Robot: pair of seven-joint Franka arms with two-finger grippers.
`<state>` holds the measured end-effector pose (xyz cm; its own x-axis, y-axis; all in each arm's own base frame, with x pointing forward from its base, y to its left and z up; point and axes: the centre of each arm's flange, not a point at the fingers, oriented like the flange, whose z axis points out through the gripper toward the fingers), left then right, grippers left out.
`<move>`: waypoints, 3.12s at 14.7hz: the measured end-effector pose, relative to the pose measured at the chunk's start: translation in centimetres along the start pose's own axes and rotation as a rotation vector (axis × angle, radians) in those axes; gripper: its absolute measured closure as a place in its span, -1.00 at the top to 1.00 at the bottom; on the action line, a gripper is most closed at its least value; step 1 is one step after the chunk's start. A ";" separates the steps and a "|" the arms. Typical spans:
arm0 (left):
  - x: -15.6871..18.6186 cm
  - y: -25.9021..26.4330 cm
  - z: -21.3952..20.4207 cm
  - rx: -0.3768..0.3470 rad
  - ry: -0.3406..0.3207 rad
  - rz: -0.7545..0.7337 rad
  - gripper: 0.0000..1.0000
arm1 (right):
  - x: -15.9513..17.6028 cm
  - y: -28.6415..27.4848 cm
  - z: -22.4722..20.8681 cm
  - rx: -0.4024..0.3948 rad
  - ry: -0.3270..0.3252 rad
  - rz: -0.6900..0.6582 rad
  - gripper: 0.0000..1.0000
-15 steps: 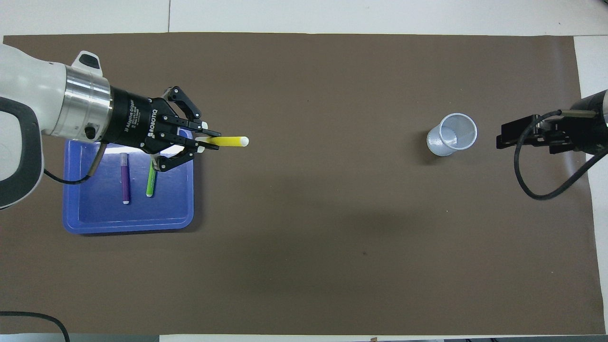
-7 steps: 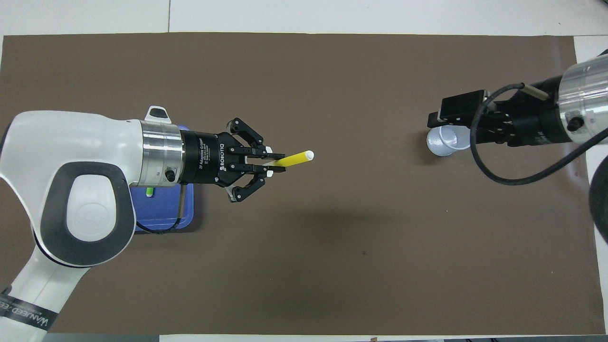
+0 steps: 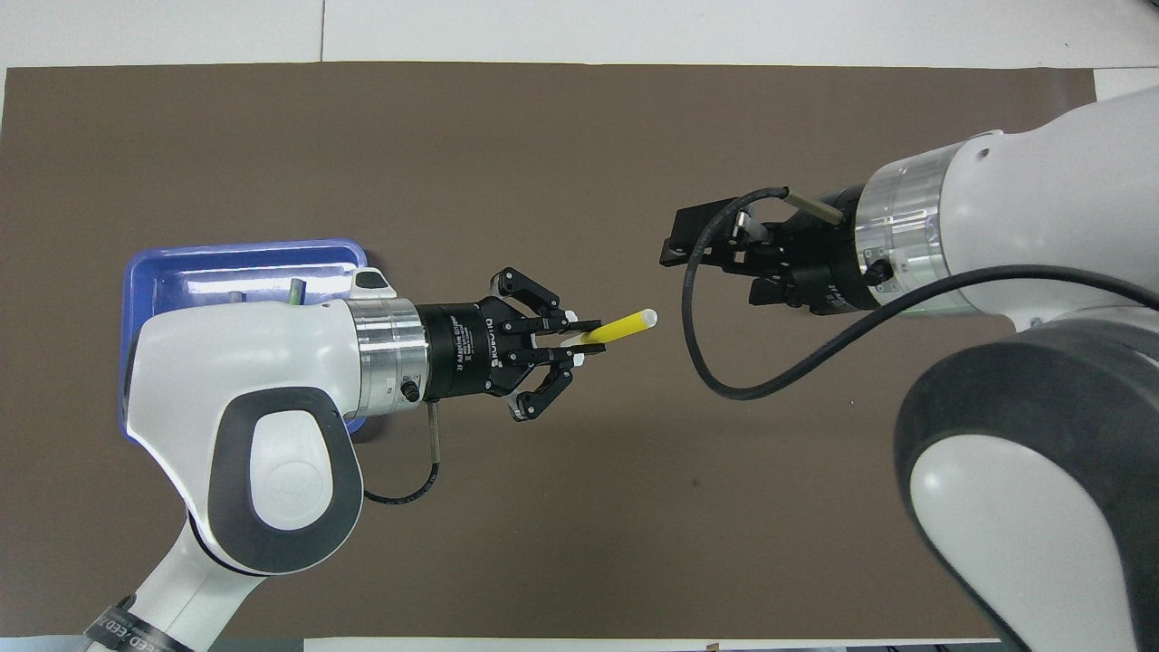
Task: Transfer and insert pens with both arms
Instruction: 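Grasp the yellow pen tip with the right gripper, open the left gripper, then carry the yellow pen to the cup with the right gripper while the left gripper returns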
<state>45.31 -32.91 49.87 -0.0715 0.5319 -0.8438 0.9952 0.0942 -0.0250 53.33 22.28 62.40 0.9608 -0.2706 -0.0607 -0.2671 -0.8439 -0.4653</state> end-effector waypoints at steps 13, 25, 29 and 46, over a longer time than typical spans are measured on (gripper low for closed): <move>0.4 0.1 0.1 -0.050 -0.041 -0.053 -0.67 | -2.6 -1.2 3.4 0.019 0.028 -0.035 0.75; 0.6 0.1 0.2 -0.063 -0.048 -0.067 -0.67 | -3.2 -2.0 3.6 0.029 0.037 -0.053 -0.66; 0.6 0.1 0.2 -0.067 -0.051 -0.071 -0.67 | -3.2 -2.1 3.6 0.024 0.046 -0.061 -0.66; 0.7 0.1 0.3 -0.087 -0.046 -0.043 1.00 | 2.4 5.8 1.9 -0.233 0.159 -0.293 -0.66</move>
<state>45.38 -32.76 49.12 -0.1087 0.4864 -0.8670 0.9816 0.1902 -0.0164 54.18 17.61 57.86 0.9800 -0.0560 0.1910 -0.0109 -0.9733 -0.2292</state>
